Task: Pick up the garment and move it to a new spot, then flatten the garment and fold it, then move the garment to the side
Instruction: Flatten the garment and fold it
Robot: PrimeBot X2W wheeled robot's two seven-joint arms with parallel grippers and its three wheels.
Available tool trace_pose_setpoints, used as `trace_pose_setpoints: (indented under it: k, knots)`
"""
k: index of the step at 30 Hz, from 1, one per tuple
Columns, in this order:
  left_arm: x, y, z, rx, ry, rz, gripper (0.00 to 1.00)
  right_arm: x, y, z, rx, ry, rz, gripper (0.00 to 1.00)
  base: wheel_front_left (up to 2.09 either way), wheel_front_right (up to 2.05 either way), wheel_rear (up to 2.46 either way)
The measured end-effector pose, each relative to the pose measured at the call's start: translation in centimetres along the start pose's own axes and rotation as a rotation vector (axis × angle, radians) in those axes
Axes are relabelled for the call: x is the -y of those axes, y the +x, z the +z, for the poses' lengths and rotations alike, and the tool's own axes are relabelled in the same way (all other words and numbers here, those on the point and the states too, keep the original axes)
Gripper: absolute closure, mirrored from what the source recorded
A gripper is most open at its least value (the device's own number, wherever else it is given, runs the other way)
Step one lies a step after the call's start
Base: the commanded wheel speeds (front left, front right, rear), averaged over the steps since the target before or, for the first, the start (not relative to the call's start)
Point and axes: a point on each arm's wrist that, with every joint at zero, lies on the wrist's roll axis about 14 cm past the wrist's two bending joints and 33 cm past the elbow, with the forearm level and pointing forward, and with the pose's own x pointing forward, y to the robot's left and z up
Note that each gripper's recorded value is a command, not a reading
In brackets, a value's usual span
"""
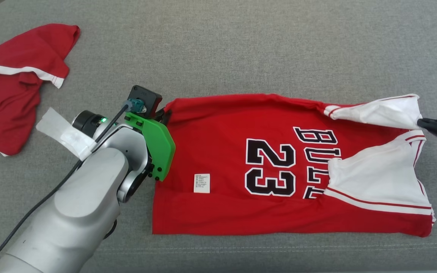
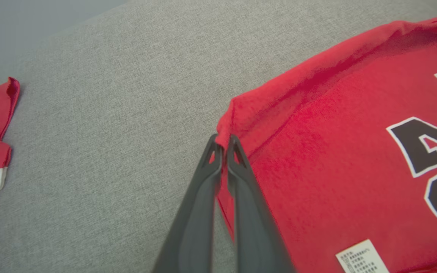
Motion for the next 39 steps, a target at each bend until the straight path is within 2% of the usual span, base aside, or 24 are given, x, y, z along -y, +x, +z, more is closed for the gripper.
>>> trace_pose_setpoints:
  k: [18,34,35,36,37,38,39]
  knots:
    - [1.3,-2.0,-1.8,0.007,0.000,-0.001,1.00,-0.6,-2.9,-3.0,-0.023,0.044,0.011,1.00,0.00,0.00,0.00]
    - [1.3,-3.4,-4.5,-0.030,-0.051,0.028,1.00,-1.8,-5.0,-5.6,-0.039,0.084,0.043,1.00,0.00,0.00,0.00]
    - [1.4,-3.4,-4.8,-0.037,-0.052,0.026,0.93,-1.9,-5.0,-5.7,-0.041,0.086,0.046,1.00,0.00,0.00,0.00]
    - [1.4,-3.4,-5.0,-0.042,-0.053,0.026,0.67,-2.0,-4.9,-5.8,-0.046,0.089,0.051,1.00,0.00,0.00,0.00]
    - [1.4,-3.4,-5.2,-0.050,-0.052,0.026,0.23,-2.2,-4.8,-6.0,-0.055,0.090,0.056,1.00,0.00,0.00,0.00]
    - [1.4,-3.4,-5.4,-0.056,-0.054,0.027,0.00,-2.3,-4.7,-6.3,-0.066,0.091,0.060,1.00,0.00,0.00,0.00]
    - [1.3,-3.5,-5.6,-0.060,-0.058,0.030,0.00,-2.4,-4.6,-6.6,-0.075,0.094,0.064,1.00,0.00,0.00,0.00]
